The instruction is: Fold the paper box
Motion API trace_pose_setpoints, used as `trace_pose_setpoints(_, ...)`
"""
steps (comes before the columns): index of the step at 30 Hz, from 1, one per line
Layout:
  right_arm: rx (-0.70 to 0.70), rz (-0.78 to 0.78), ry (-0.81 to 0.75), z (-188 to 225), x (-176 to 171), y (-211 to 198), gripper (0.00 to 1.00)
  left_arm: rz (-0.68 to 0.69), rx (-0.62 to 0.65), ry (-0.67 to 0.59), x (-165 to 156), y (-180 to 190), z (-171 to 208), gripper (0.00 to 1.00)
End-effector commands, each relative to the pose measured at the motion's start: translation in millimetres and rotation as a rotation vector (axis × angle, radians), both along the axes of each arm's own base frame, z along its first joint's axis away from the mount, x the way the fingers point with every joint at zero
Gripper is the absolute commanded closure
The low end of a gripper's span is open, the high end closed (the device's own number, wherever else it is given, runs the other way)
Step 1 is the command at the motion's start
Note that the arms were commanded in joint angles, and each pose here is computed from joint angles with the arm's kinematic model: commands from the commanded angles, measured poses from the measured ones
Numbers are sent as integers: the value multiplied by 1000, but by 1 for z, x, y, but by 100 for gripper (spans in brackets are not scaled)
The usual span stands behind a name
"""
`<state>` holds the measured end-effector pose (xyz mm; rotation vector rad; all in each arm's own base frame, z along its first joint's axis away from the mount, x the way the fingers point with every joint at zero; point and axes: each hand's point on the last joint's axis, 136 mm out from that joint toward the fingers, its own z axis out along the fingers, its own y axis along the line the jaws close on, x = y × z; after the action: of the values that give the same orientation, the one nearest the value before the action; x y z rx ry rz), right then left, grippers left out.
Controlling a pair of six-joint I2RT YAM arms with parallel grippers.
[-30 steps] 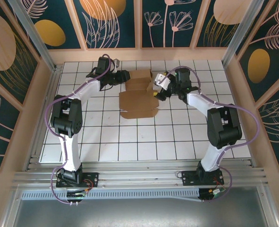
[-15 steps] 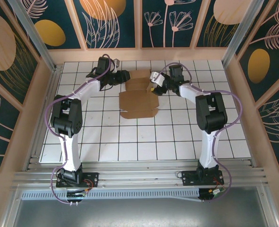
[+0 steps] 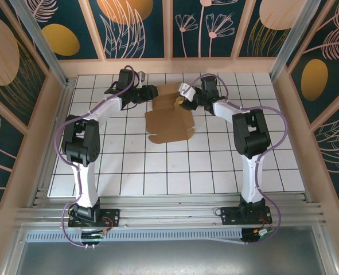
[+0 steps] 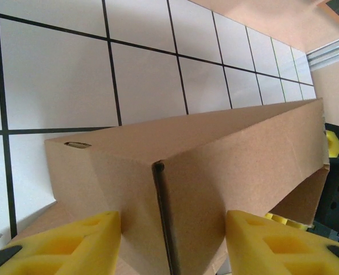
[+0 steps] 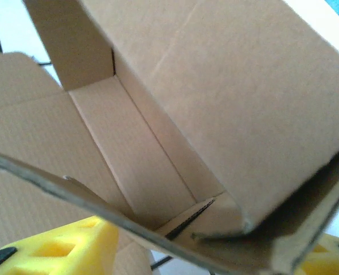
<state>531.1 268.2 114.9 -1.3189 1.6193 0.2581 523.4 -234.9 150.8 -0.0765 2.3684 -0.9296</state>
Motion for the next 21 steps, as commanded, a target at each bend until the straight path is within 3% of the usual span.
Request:
trace_pose_setpoints(1,105,-1,0,16,3,30,49,-23,35,77,-12,-2,-24,50)
trace_pose_setpoints(6,169,-87,-2,16,13,41,62,-19,34,76,-11,-2,-22,50)
trace_pose_setpoints(11,190,-274,-7,13,35,33,100,-8,32,68,-11,0,-16,48)
trace_pose_setpoints(17,259,-394,78,18,41,33,100,-12,-9,83,-13,-5,-13,46)
trace_pose_setpoints(21,274,-395,160,9,37,48,88,-15,-11,84,-13,-6,-13,46)
